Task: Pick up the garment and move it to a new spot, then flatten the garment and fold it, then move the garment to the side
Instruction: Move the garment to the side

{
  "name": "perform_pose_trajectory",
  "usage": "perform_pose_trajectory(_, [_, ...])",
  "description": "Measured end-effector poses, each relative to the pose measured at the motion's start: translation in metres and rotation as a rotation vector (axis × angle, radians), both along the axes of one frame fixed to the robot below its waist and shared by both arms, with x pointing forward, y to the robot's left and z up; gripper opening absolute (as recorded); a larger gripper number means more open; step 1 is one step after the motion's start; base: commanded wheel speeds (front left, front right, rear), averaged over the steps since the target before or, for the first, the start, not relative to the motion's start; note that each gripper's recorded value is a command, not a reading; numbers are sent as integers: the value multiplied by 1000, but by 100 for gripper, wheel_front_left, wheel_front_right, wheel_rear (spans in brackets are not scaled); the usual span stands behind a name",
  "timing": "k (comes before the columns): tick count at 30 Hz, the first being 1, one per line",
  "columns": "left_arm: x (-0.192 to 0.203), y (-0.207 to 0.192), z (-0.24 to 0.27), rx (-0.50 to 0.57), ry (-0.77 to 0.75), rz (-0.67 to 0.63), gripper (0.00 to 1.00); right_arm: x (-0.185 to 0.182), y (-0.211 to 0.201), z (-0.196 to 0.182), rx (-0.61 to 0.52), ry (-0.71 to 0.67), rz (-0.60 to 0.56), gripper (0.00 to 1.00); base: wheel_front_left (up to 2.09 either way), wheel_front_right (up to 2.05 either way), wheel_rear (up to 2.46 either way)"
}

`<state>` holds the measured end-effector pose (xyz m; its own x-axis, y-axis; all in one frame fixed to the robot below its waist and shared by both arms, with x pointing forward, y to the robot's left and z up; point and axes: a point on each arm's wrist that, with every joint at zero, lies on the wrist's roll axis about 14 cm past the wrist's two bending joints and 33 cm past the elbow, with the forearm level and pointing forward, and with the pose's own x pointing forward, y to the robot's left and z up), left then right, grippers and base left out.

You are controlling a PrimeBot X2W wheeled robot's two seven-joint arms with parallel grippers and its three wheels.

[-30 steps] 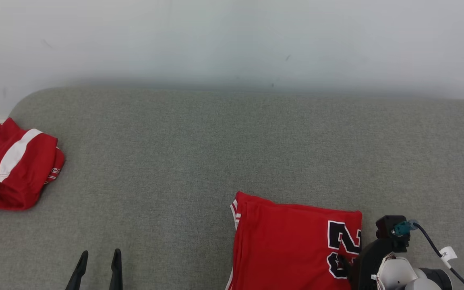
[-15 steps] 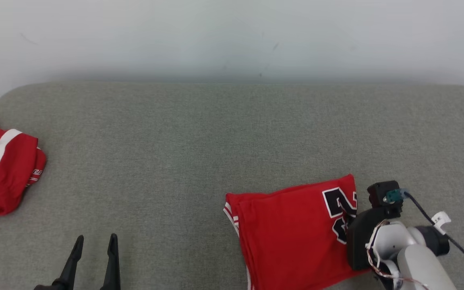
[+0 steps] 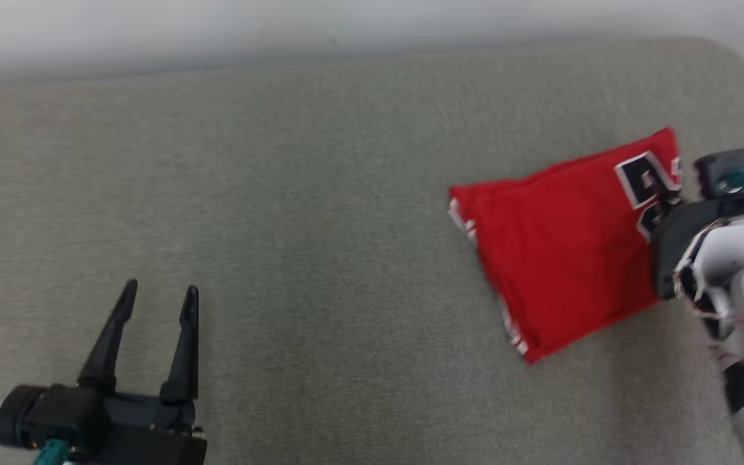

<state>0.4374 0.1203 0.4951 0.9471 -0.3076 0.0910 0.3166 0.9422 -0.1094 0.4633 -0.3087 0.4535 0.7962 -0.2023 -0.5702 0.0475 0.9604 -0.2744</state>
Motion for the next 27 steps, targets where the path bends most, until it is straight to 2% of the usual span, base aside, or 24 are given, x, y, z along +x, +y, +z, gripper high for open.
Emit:
perform_pose_trajectory(6, [27,-27,-10,-4,-11,-93,100,7,-67,14,-125,-44,-89,0,0,0,0])
perform_pose_trajectory(12, [46,-50,-27,-8,11,-171,100,6,-112,21,-212,-75,-148,0,0,0,0])
perform_pose_trajectory(23, [60,-83,-59,-33,72,-272,100,-4,-155,30,-341,-102,-193,0,0,0,0])
perform_pose_trajectory(26, [64,-88,-61,-40,72,-285,100,-2,-154,28,-366,-102,-167,0,0,0,0])
perform_pose_trajectory(27, [63,-90,-64,-42,81,-292,100,3,-153,31,-374,-123,-156,47,0,0,0])
